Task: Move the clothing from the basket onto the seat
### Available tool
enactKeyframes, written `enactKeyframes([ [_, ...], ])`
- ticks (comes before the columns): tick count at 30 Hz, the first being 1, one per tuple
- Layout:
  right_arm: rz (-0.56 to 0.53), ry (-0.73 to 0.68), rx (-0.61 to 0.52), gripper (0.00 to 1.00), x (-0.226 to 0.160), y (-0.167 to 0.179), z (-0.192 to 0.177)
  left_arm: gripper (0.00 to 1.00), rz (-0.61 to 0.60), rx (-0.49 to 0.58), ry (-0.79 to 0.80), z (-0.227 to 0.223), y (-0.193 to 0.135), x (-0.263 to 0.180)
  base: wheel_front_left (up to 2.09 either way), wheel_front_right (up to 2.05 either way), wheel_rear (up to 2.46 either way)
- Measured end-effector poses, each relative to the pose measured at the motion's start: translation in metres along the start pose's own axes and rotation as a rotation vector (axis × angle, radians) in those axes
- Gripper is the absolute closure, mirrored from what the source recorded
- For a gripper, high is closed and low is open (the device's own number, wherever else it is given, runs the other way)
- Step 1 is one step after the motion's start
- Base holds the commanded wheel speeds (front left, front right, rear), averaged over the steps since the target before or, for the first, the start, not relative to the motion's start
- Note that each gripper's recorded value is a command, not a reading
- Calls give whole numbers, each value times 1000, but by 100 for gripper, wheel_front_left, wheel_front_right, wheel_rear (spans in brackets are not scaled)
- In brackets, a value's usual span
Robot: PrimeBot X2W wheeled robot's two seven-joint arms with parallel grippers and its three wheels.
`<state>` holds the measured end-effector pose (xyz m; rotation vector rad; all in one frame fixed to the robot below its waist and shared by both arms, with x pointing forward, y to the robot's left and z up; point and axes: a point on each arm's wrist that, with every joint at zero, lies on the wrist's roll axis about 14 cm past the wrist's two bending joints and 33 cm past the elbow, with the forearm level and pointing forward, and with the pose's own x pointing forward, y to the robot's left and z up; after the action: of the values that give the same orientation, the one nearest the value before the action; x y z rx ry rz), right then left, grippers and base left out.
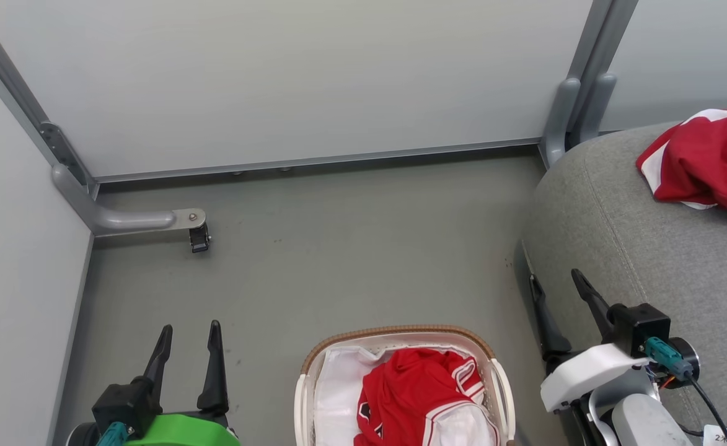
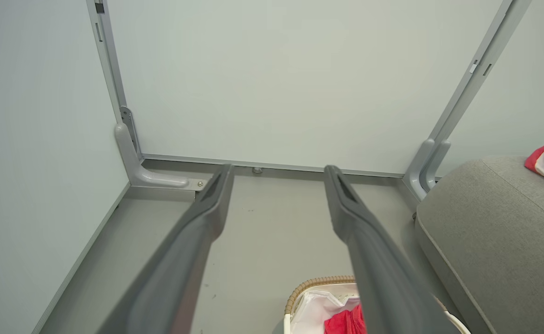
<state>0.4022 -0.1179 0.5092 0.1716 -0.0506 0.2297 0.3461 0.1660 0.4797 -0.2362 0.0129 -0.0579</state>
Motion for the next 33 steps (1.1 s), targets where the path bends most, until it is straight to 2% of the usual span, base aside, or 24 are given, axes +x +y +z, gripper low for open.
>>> enactKeyframes([
  [22,12,13,3,0,0,4,-5,0,4,2,5,-2,0,-1,0,0,0],
  [27,4,4,-5,0,7,0,-2,0,-34,41,18,-5,-8,9,0,0,0],
  [33,-27,-45,-59,0,33,-19,12,0,-184,79,81,-24,-48,50,0,0,0],
])
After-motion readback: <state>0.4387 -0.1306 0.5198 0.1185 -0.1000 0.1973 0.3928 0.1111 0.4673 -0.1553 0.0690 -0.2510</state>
